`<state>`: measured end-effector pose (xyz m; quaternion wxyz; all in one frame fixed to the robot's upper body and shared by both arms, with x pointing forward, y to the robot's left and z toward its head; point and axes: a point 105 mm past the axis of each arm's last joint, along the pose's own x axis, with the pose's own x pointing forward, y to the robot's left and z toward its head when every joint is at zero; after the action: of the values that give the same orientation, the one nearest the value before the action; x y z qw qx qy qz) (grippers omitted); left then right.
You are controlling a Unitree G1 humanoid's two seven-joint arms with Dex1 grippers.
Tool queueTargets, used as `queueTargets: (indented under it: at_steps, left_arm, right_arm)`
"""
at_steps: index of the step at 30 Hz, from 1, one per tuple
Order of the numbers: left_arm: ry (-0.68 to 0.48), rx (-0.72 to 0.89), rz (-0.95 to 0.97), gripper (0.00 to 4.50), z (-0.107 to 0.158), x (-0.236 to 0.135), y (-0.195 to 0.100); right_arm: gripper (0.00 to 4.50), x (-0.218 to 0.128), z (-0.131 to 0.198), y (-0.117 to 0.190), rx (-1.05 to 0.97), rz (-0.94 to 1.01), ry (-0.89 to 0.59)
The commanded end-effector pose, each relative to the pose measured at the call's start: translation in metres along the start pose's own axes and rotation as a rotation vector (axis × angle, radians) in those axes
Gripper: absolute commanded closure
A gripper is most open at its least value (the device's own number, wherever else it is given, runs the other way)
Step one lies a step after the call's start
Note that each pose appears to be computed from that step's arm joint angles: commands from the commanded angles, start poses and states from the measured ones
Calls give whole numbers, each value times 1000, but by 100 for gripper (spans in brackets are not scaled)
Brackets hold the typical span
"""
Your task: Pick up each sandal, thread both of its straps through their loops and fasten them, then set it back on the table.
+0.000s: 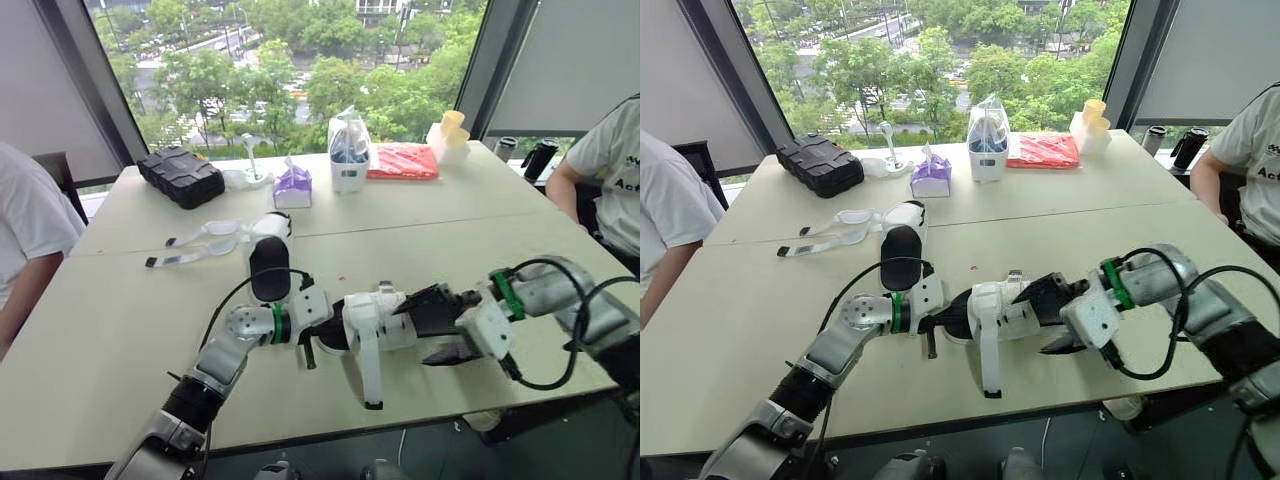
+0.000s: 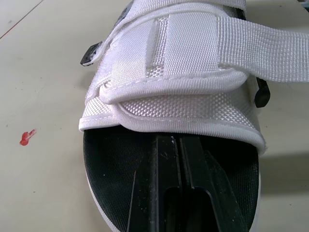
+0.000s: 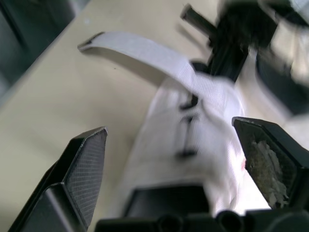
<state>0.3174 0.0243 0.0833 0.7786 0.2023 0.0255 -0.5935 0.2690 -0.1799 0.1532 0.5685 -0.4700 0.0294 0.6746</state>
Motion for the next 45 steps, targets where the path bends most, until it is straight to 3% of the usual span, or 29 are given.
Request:
queueTargets:
  at_steps: [1,5,9,14,20,27,29,31,37,41,45]
  left_arm:
    - [27,-8,-20,450,-7,3,-5]
    - [22,-6,-31,450,-6,5,-7]
    - [20,-7,-32,450,-5,6,-8]
    - [20,-11,-31,450,-5,6,-8]
    - [22,-14,-30,450,-6,6,-9]
    - [20,-21,-34,450,-5,8,-12]
    - [18,-22,-32,450,-5,8,-12]
    - [17,-23,-32,450,-5,9,-12]
    - [16,-26,-26,450,-5,9,-12]
    - [15,-28,-24,450,-5,8,-12]
    - [18,-26,-24,450,-6,8,-12]
  right_arm:
    - [2,-11,11,8,472,43,-84]
    - [2,-10,5,27,902,148,-128]
    - [2,8,7,26,1097,138,-202]
    - [2,39,9,22,1212,94,-269]
    - [2,66,15,18,1213,41,-293]
    - [2,78,30,10,1247,50,-372]
    - [53,80,33,10,1242,51,-373]
    - [131,80,33,9,1250,43,-382]
    - [438,73,36,2,1254,34,-403]
    - [445,59,49,-3,1206,84,-411]
    - [445,42,57,-36,1170,59,-426]
